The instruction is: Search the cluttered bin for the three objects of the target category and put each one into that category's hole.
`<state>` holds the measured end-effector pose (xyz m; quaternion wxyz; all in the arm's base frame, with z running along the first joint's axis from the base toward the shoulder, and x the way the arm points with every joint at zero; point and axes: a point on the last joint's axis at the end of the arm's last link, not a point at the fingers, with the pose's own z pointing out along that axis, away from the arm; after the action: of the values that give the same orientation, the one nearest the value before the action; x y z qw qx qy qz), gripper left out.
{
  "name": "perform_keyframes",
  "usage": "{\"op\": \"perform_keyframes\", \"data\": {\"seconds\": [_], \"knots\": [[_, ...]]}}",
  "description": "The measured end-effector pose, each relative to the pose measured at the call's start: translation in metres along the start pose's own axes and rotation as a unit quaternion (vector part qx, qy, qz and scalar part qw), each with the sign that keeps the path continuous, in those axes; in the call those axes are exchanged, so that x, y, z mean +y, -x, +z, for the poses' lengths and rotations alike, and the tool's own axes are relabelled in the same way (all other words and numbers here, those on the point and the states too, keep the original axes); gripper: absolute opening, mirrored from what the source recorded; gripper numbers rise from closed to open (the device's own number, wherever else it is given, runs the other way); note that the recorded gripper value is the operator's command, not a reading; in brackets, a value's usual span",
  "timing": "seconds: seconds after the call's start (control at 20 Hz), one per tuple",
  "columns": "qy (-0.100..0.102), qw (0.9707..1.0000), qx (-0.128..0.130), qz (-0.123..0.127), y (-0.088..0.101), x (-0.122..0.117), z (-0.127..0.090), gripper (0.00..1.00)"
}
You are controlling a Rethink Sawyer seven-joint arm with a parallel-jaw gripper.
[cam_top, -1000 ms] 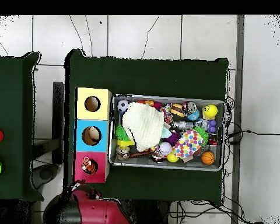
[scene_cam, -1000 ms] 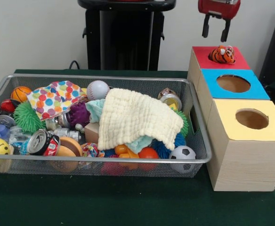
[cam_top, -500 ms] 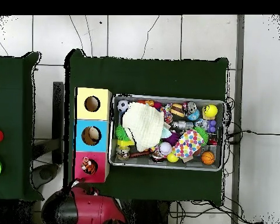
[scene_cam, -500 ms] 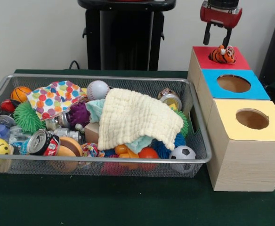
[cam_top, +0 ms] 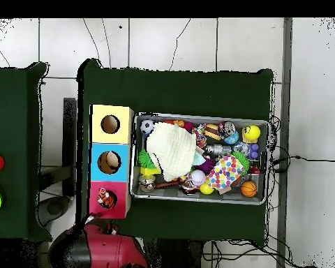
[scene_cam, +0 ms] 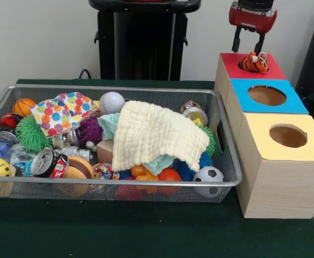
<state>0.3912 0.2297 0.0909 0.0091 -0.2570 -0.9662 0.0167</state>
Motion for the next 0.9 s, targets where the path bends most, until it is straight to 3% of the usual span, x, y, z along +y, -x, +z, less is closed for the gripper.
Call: {"op": "perform_keyframes", "data": {"seconds": [0.45, 0.9], "knots": [[-0.001, 1.0, -0.002, -0.001, 0.0002, 0.0, -0.0004, 1.0], [-0.007, 0.9997, 0.024, 0.009, 0.0067, -0.0009, -0.0019, 1.0]]}}
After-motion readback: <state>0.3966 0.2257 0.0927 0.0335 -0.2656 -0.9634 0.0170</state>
